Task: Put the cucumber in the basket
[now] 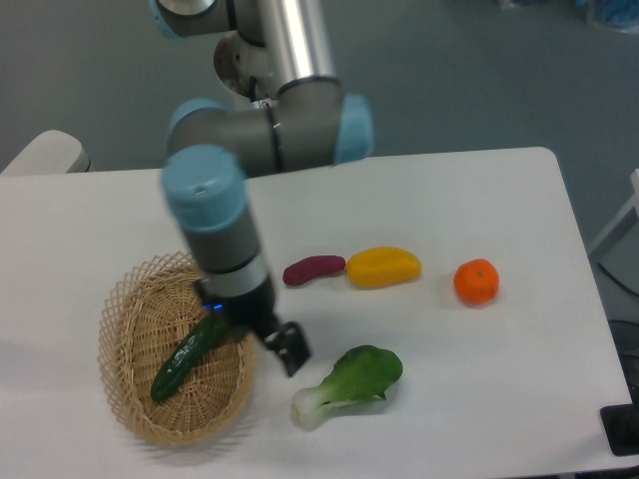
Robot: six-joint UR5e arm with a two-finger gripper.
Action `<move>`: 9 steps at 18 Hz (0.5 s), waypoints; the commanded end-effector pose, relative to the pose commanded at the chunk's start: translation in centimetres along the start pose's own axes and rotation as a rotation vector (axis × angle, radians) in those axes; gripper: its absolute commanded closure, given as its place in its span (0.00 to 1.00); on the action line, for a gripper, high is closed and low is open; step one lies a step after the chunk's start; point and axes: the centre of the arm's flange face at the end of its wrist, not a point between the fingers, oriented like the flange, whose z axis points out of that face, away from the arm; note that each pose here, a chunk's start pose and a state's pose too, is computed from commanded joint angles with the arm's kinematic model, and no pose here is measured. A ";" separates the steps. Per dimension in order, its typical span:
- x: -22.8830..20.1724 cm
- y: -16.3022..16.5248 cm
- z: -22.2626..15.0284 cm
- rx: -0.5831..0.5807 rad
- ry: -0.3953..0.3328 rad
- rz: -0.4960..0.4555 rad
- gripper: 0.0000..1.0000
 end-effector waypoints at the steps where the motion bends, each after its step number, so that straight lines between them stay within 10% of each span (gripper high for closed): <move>1: -0.5 1.4 -0.2 -0.005 -0.004 0.034 0.00; 9: -1.9 7.1 0.7 0.005 0.016 0.137 0.00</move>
